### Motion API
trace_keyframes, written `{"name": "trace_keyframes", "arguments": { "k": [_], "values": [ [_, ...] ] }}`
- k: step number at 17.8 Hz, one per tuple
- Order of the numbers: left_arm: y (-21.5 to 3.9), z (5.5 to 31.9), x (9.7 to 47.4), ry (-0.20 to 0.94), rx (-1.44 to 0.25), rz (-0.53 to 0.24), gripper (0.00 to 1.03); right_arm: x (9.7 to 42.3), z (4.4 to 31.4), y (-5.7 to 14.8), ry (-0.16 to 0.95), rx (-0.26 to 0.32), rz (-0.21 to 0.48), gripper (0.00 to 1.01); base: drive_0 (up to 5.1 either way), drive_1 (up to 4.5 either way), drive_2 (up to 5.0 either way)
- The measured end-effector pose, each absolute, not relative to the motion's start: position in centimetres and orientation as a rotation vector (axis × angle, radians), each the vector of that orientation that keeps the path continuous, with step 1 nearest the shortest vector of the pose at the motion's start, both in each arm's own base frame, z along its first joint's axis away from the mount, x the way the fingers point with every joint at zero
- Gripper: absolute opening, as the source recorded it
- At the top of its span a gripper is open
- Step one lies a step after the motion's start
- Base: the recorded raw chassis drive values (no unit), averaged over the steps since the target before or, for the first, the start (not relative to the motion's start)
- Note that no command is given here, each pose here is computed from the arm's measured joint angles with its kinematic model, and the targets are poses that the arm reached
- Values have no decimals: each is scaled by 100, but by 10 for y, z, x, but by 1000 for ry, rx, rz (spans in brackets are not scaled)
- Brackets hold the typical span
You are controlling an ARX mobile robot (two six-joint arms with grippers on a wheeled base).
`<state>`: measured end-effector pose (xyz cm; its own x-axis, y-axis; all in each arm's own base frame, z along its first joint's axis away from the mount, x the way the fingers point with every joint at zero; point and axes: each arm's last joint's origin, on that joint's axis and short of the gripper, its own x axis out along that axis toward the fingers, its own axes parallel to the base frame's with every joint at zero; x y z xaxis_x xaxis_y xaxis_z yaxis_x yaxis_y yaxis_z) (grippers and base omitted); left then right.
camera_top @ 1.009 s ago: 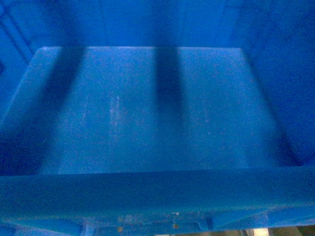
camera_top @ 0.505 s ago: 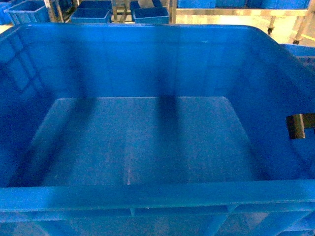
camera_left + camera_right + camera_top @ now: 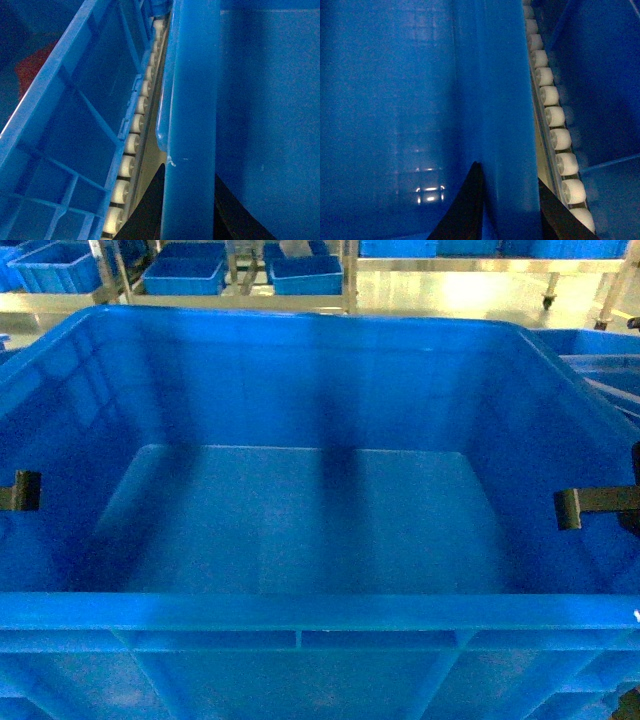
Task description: Place box next to blue box on left shelf
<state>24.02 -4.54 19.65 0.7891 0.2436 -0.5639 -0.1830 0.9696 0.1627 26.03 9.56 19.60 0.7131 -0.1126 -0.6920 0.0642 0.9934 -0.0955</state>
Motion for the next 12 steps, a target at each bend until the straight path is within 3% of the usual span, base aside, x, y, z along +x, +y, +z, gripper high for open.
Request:
{"name": "trace_keyframes", "arguments": {
  "k": [7,12],
  "values": [
    [-49,195,255,651,89,212,13,272,202,94,773,-80,-118,15,0,0,0],
    [-61,180,254,750,52,214,13,275,198,86,814,-145,-126,15,0,0,0]
  ]
}}
